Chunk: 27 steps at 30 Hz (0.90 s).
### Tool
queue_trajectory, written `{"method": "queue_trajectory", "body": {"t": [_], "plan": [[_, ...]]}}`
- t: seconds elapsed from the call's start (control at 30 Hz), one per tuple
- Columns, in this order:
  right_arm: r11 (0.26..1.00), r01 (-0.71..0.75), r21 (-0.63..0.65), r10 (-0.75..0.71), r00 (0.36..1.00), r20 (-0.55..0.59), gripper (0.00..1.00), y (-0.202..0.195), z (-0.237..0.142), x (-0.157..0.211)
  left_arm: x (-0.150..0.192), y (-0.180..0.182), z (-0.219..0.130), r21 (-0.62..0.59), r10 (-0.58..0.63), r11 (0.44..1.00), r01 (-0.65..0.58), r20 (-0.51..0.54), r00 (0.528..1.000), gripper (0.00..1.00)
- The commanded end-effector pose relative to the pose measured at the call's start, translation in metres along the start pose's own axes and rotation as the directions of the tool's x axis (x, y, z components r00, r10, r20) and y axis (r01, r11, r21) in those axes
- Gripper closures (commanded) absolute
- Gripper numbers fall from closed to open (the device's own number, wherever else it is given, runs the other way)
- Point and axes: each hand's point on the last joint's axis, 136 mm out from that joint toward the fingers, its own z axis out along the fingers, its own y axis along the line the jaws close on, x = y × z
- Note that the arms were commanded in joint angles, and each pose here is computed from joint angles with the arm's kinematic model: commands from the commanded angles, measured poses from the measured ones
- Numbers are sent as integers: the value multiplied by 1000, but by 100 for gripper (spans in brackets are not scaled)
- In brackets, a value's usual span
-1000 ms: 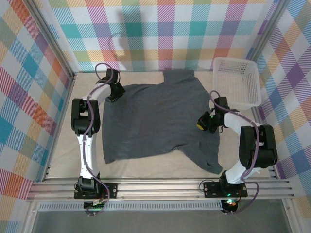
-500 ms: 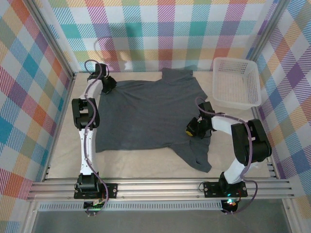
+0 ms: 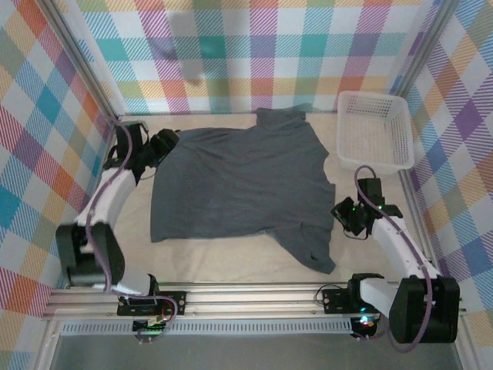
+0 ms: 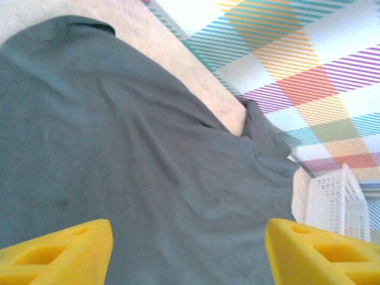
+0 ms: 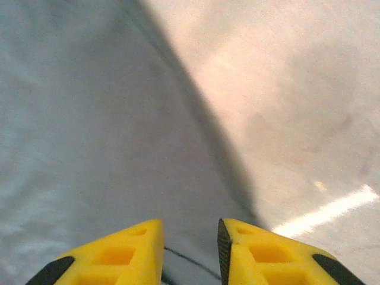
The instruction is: Fold the inside-out t-shirt
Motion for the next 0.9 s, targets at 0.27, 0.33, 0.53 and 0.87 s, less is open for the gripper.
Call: {"method": "queue_trajectory", "body": {"t": [0.27, 0.33, 0.53, 0.87], "plan": [[996, 86, -9, -86, 982, -169, 65, -3, 36, 20, 81, 61, -43, -154, -7, 988, -12, -126, 992, 17], [997, 81, -2, -81, 984, -160, 66, -4, 39, 17, 86, 65, -46, -162, -14, 987, -7, -128, 992, 15], [995, 95, 9, -94, 991, -97, 76, -2, 43, 3, 91, 76, -67, -222, -4, 975, -21, -108, 994, 9], [996, 86, -5, -86, 996, 22, 100, -1, -1, -1, 134, 148, -134, -566, -195, 814, 132, -51, 980, 3]]}}
